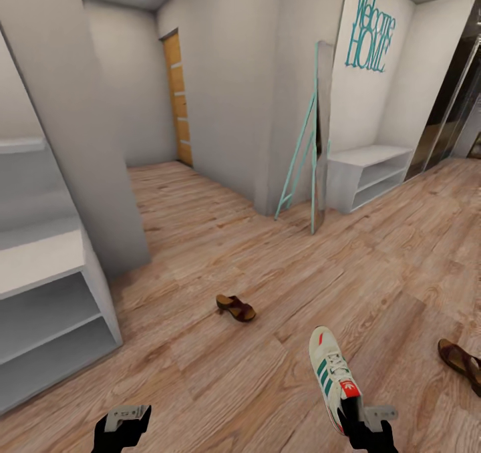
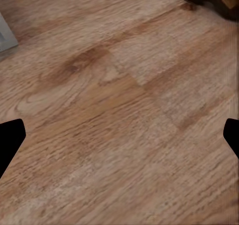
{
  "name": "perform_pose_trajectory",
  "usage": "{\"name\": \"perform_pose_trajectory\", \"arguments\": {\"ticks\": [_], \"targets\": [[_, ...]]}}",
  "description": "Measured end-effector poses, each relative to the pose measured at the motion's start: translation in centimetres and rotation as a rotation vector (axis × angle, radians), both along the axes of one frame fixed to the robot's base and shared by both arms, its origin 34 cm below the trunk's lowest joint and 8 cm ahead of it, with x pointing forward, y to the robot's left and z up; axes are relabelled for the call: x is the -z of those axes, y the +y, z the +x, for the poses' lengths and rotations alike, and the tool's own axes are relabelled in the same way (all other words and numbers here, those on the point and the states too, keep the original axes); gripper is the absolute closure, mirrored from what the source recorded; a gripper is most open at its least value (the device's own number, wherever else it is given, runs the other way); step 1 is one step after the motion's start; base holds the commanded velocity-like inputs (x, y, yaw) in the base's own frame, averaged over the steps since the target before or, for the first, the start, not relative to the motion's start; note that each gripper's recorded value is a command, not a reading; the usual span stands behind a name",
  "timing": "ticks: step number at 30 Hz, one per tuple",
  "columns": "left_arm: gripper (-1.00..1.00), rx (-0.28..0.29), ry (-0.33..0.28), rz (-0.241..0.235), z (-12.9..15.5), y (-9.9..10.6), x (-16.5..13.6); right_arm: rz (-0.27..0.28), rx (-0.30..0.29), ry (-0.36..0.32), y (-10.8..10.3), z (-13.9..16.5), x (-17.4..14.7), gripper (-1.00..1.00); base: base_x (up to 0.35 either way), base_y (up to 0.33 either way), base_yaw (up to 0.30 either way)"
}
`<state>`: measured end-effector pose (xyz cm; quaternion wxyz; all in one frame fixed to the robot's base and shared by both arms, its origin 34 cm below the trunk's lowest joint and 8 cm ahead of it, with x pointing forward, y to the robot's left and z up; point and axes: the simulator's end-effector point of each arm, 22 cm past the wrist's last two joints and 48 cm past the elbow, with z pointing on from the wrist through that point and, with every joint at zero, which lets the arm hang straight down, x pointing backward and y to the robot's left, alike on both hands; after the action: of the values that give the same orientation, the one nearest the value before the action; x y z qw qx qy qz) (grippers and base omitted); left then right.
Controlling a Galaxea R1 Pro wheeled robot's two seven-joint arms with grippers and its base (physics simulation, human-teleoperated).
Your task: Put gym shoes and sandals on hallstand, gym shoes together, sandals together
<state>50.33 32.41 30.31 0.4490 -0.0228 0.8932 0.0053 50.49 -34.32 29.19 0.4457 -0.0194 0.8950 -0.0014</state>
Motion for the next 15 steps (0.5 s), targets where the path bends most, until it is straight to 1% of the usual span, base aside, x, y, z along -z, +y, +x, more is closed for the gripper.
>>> {"name": "perform_pose_trajectory", "arguments": {"ticks": [13,15], "targets": [[-1.0,0.002,0.001,-0.002,0.7,-0.2,-2.8,-0.001,-0.002,-0.008,-0.1,0.9,-3.1,1.0,0.0,0.0,-0.003],[-1.0,0.002,0.001,-0.002,0.7,-0.3,-2.8,-0.001,-0.002,-0.007,0.0,0.9,-3.1,1.0,0.0,0.0,0.0]]}}
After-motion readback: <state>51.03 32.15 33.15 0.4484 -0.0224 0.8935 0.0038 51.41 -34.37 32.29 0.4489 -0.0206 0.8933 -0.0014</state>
